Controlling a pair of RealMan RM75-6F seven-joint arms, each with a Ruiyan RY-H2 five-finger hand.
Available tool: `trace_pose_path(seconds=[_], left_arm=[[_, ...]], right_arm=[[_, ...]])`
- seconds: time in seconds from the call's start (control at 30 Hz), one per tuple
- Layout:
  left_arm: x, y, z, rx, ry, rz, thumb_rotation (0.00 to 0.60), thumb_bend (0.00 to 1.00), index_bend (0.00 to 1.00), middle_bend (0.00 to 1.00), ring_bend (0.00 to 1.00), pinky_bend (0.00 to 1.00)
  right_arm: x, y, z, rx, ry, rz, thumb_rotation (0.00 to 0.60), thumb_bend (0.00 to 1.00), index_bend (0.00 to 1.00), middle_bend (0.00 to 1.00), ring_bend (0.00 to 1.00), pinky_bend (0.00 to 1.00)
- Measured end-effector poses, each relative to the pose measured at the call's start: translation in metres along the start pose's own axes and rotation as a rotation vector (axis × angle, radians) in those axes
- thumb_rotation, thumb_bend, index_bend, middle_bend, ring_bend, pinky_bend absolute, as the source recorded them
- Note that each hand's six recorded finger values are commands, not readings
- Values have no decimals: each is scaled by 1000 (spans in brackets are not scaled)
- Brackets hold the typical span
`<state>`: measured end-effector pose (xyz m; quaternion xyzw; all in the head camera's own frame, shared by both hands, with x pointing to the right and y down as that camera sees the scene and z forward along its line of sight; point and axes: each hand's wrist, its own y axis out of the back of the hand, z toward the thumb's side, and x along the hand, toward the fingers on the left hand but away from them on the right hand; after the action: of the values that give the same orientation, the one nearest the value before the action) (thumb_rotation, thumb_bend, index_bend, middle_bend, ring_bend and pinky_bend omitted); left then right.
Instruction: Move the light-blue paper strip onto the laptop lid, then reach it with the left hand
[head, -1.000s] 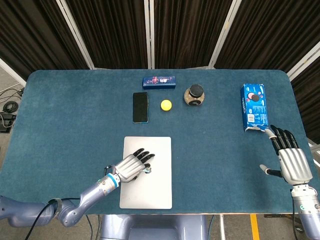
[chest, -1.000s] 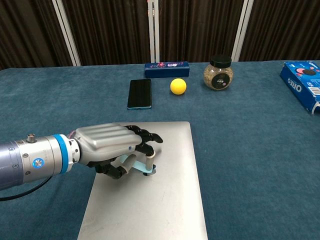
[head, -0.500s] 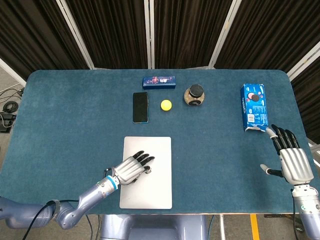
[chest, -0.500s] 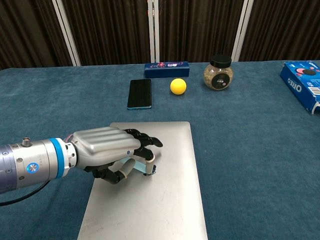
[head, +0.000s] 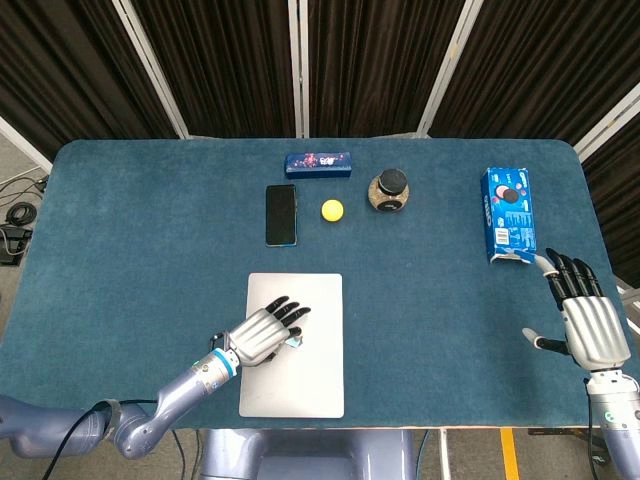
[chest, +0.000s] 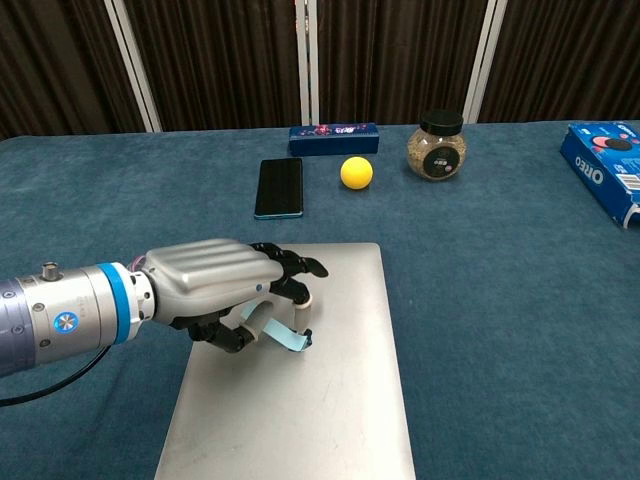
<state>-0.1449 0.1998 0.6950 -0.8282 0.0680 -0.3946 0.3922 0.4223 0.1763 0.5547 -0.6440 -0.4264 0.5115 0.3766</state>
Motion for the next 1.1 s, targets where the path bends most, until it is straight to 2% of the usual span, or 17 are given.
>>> trace_pose_path(seconds=[0.73, 1.1], left_arm=[[7, -17, 4, 23, -3, -44, 600, 917, 342, 0, 0, 0], [4, -5, 6, 16, -11, -10, 600, 918, 342, 0, 0, 0]], right_arm=[[0, 1, -1, -1, -2, -3, 600, 0, 0, 0, 0, 0], [0, 3, -2, -6, -2, -8, 600, 0, 0, 0, 0, 0]])
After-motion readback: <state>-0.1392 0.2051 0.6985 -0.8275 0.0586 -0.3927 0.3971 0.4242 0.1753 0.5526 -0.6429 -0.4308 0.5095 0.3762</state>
